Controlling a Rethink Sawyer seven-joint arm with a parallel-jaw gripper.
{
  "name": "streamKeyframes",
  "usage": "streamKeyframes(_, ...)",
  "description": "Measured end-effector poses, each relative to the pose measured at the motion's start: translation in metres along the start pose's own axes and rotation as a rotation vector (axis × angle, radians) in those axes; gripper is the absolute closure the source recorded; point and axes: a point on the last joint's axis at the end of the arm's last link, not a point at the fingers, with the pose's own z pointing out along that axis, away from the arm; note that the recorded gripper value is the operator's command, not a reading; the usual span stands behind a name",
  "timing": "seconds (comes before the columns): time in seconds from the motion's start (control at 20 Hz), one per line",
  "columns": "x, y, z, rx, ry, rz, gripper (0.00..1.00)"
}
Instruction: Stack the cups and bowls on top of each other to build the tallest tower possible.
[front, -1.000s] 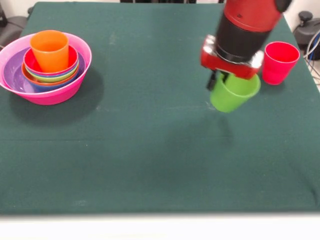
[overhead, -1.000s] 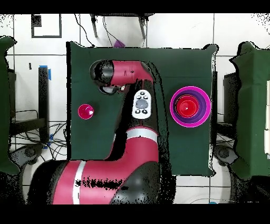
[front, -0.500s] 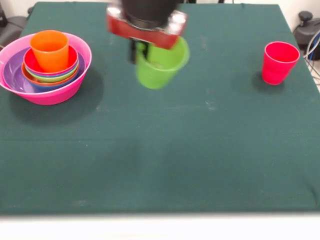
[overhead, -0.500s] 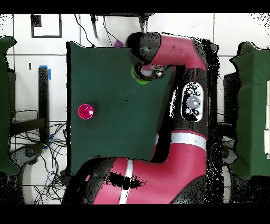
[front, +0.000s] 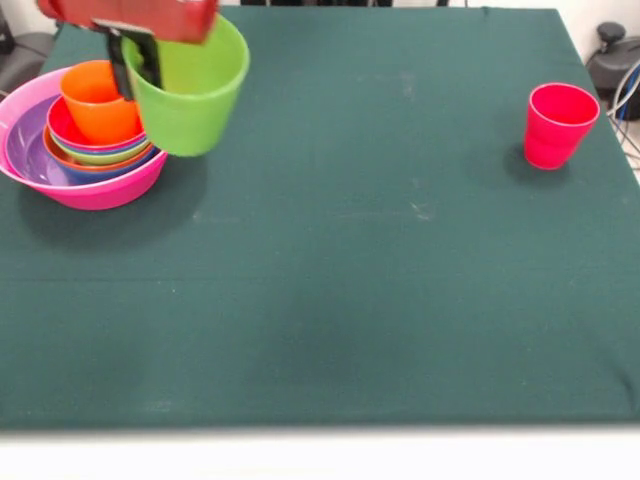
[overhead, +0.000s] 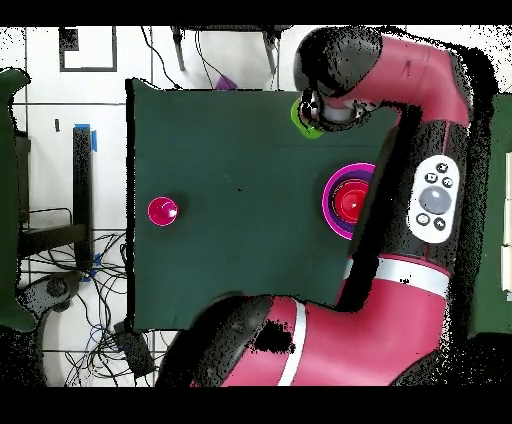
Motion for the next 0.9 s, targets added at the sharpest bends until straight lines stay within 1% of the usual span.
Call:
streamKeyframes(0.05,-0.001,-0.003,-0.003,0.000,0.002,-0.004,1.00)
streamKeyframes(0.1,-0.002,-0.009,-0.013,-0.003,0.009,-0.013,1.00)
streamKeyframes(0.15,-0.002,-0.012,-0.019,-0.005,0.015,-0.017,1.00)
streamKeyframes(0.4,0.003,-0.020,-0.036,-0.015,0.051,-0.015,1.00)
streamKeyframes(0.65,0.011,-0.021,-0.043,-0.020,0.065,-0.014,1.00)
streamKeyframes(0.75,0.019,-0.020,-0.044,-0.026,0.084,-0.016,1.00)
streamKeyframes(0.8,0.027,-0.020,-0.043,-0.030,0.100,-0.017,1.00)
streamKeyframes(0.9,0.035,-0.021,-0.040,-0.036,0.115,-0.016,1.00)
